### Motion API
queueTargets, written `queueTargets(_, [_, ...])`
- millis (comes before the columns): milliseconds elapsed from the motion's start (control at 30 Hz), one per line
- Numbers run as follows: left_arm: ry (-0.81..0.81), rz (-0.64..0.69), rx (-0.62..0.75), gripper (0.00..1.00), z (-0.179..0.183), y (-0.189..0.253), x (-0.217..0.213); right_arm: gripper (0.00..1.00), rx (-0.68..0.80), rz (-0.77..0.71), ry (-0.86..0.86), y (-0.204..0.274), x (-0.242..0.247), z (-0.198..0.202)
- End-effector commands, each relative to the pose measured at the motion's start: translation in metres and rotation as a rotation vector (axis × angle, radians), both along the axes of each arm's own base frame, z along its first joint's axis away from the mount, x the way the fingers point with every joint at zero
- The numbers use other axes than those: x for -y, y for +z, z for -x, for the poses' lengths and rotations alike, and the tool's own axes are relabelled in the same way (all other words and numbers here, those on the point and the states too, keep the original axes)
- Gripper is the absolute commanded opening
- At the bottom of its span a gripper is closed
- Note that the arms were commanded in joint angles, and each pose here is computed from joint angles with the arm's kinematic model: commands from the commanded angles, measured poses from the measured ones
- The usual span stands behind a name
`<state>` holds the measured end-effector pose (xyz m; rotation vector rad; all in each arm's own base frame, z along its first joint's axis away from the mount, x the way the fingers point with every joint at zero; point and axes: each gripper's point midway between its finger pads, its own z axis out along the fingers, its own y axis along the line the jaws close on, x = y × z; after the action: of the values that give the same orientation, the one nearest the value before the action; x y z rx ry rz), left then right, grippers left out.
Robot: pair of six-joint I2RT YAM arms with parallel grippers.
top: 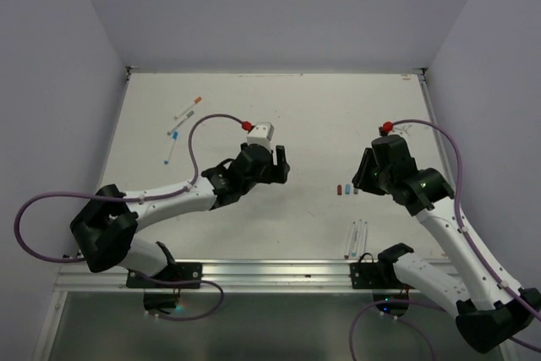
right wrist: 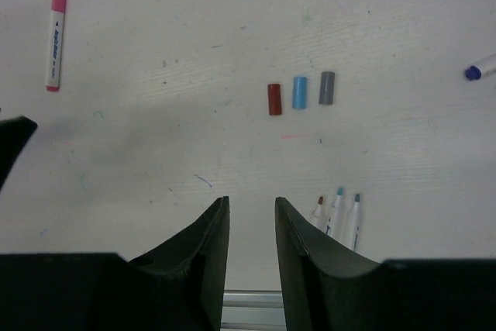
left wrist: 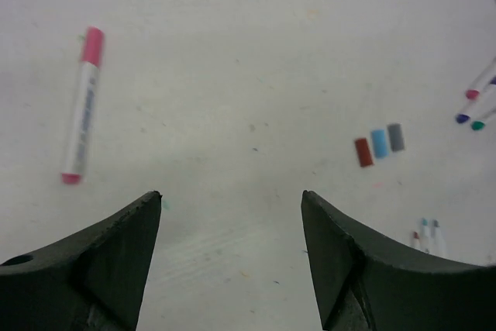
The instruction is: Open the pen caps
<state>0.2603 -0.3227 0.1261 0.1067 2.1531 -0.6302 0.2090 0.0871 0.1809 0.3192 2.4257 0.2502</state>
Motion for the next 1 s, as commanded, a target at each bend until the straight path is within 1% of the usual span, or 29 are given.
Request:
queueTargets(0, [-0.062, -0.259, 0.061, 0.75, -0.032, -0.003, -0.043, 0.34, 0.003, -0.02, 0.013, -0.001, -0.005, -0.003])
queueTargets(33, [-0.04, -0.288, 0.059, 0.76, -0.047, -0.005, -0.058, 0.34, 0.002, -0.025, 0.02, -0.001, -0.006, -0.004])
queueTargets(67, [-0.09, -0.319, 0.062, 0.76, -0.053, -0.004, -0.06, 0.34, 0.004, -0.024, 0.027, -0.001, -0.007, -0.005])
queueTargets(100, [-0.098, -0.34, 0.045, 0.76, -0.059, -0.011, -0.066, 0.34, -0.005, -0.023, 0.031, -0.003, -0.008, -0.005])
queueTargets(167, [-0.116, -0.343, 0.022, 0.76, -0.075, -0.018, -0.078, 0.34, -0.001, -0.028, 0.037, -0.002, -0.01, -0.006])
queueTargets(233, [-0.084, -0.346, 0.016, 0.75, -0.089, -0.021, -0.092, 0.34, 0.0, -0.027, 0.045, -0.004, -0.011, -0.008])
queueTargets(333, [-0.082, -0.381, 0.004, 0.73, -0.1, -0.032, -0.096, 0.34, -0.012, -0.011, 0.051, -0.009, -0.011, -0.01])
queueTargets(367, [-0.104, -0.4, 0.014, 0.71, -0.103, -0.035, -0.095, 0.34, -0.016, -0.007, 0.055, -0.01, -0.011, -0.011])
queueTargets(467, [-0.165, -0.418, -0.006, 0.67, -0.105, -0.05, -0.087, 0.34, -0.028, 0.004, 0.064, -0.014, -0.012, -0.012])
queueTargets(700, [-0.163, -0.421, -0.013, 0.67, -0.101, -0.063, -0.089, 0.34, -0.012, -0.03, 0.084, -0.01, -0.02, -0.017])
queueTargets(900, [-0.128, -0.471, -0.084, 0.66, -0.097, -0.089, -0.1, 0.34, -0.016, -0.034, 0.093, -0.013, -0.022, -0.018])
queueTargets(967, [-0.119, -0.483, -0.103, 0.64, -0.095, -0.098, -0.103, 0.34, -0.017, -0.035, 0.096, -0.013, -0.023, -0.018])
